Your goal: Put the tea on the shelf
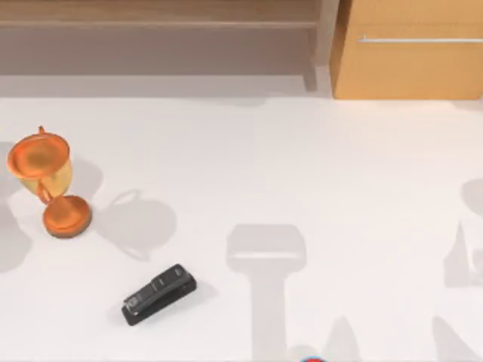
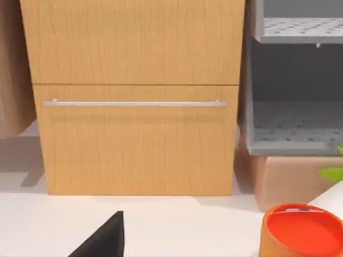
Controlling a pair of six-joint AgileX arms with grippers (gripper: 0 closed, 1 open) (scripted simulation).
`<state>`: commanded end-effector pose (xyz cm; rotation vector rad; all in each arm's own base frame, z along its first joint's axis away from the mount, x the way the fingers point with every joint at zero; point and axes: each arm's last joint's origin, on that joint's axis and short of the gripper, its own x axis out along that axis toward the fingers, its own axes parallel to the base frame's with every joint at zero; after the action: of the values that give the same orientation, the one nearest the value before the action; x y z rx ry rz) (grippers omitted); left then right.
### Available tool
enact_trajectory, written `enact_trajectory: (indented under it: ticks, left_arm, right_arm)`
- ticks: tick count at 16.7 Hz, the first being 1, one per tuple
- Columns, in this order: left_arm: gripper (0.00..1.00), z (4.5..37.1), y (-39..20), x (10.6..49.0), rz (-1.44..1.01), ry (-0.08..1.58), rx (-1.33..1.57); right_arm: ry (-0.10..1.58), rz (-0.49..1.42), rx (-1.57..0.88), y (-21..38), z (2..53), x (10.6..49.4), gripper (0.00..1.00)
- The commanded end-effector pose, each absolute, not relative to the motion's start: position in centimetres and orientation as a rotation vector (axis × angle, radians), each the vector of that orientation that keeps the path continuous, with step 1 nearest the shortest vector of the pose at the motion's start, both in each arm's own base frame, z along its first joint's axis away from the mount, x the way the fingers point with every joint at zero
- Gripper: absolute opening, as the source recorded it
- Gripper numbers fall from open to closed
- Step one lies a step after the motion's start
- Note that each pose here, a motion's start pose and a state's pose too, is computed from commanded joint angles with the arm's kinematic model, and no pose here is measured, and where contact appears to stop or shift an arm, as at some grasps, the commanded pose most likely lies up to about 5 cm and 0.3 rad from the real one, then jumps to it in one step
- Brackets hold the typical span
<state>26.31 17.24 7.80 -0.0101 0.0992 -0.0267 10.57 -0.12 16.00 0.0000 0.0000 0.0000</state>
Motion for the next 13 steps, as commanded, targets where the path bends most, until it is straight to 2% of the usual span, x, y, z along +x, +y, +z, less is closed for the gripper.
enact_trajectory:
  ticks: [4,9,13]
  left_arm:
    - [1.00,7.4,16.9,30.0,-0.027,0.099,-0.010]
    - [1.00,7.4,16.8,30.6,-0.027,0.099,-0.010]
    - [0.70,7.4,16.8,30.6,-0.027,0.099,-0.010]
  right_arm:
    - [0.000,0.000,0.000,-0.1,16.0,10.6,1.00]
    - [0.000,0.000,0.000,-0.1,16.0,10.6,1.00]
    - [0.000,0.000,0.000,-0.1,16.0,10.6,1.00]
